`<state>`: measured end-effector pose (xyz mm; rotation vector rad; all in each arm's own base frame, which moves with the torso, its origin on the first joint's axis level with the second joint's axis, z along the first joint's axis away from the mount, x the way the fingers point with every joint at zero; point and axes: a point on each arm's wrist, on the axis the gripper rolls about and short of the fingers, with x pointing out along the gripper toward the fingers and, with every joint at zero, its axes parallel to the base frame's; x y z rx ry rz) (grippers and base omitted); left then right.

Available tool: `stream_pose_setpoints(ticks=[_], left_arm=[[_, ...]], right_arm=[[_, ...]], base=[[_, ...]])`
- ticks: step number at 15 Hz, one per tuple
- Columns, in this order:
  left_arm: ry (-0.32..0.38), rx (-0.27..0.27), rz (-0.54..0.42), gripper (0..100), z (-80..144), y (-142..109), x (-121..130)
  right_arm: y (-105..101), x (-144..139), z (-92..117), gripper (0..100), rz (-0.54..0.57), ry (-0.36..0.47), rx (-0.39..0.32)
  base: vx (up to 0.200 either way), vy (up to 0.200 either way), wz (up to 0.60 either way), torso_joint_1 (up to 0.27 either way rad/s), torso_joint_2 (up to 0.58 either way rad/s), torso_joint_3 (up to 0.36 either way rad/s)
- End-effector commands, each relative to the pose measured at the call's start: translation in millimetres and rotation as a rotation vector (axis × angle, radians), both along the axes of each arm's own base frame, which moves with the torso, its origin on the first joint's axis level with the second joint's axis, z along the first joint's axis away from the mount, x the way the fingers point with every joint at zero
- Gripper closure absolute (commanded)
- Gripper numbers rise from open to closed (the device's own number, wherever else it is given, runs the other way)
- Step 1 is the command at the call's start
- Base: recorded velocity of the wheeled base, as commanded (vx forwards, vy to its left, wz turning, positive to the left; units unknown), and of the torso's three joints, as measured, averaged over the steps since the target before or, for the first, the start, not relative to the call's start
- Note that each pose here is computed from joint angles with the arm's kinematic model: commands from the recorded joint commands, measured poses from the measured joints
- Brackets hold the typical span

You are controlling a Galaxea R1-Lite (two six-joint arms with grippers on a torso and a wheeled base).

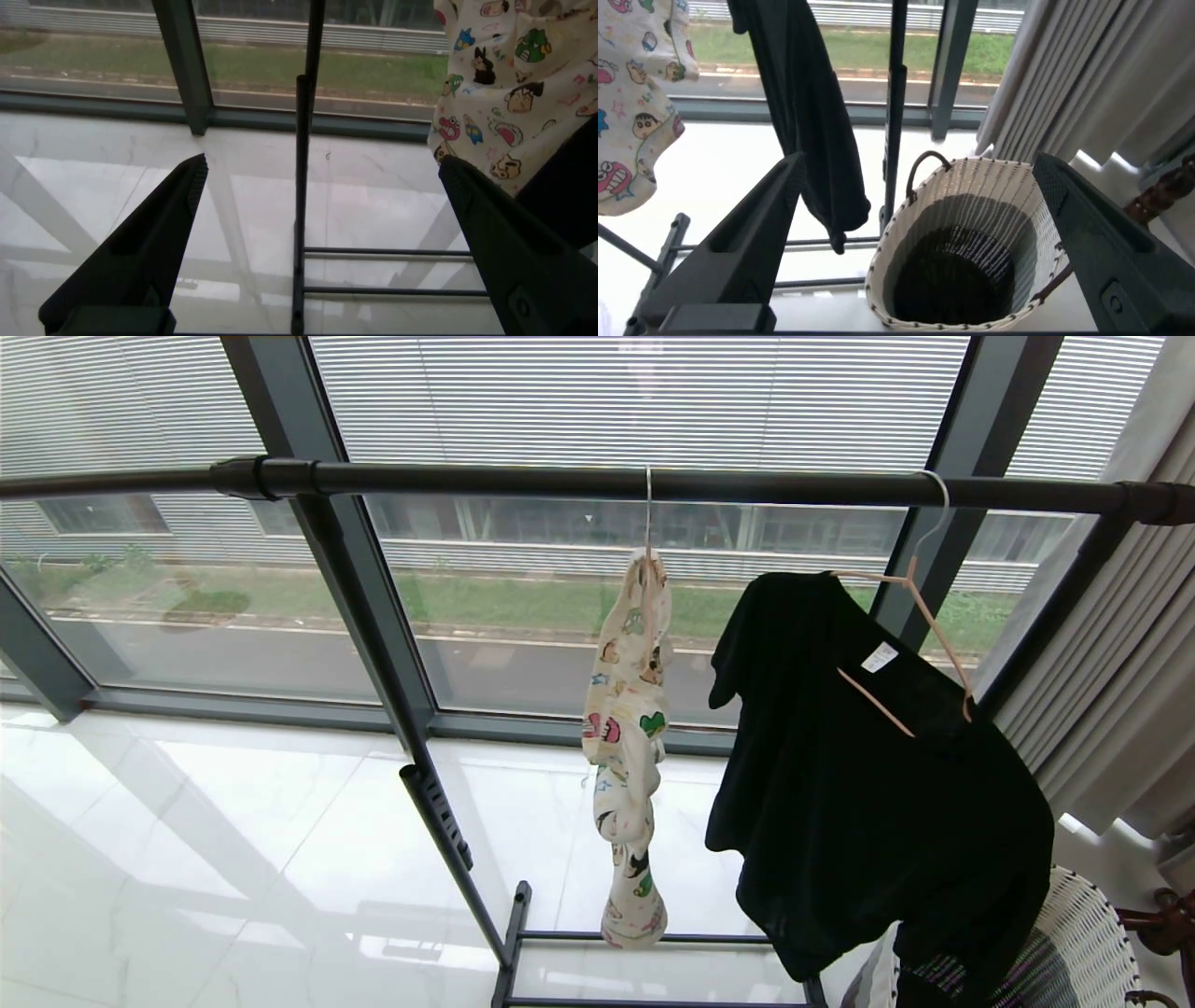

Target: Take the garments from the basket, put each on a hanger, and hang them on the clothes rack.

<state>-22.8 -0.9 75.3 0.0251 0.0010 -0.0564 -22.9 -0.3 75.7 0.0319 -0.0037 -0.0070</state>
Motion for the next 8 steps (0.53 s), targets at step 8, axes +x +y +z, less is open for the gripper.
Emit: stream_pose_setpoints(ticks=[8], left_arm=[[0.0, -0.001, 0.0, 0, 0.0, 0.0, 0.0]], right_arm=[[-0.1, 0.1, 0.1, 0, -0.002, 0.0, 0.029]], base=[[0.0, 0.0, 0.0, 0.0, 0.0, 0.0]])
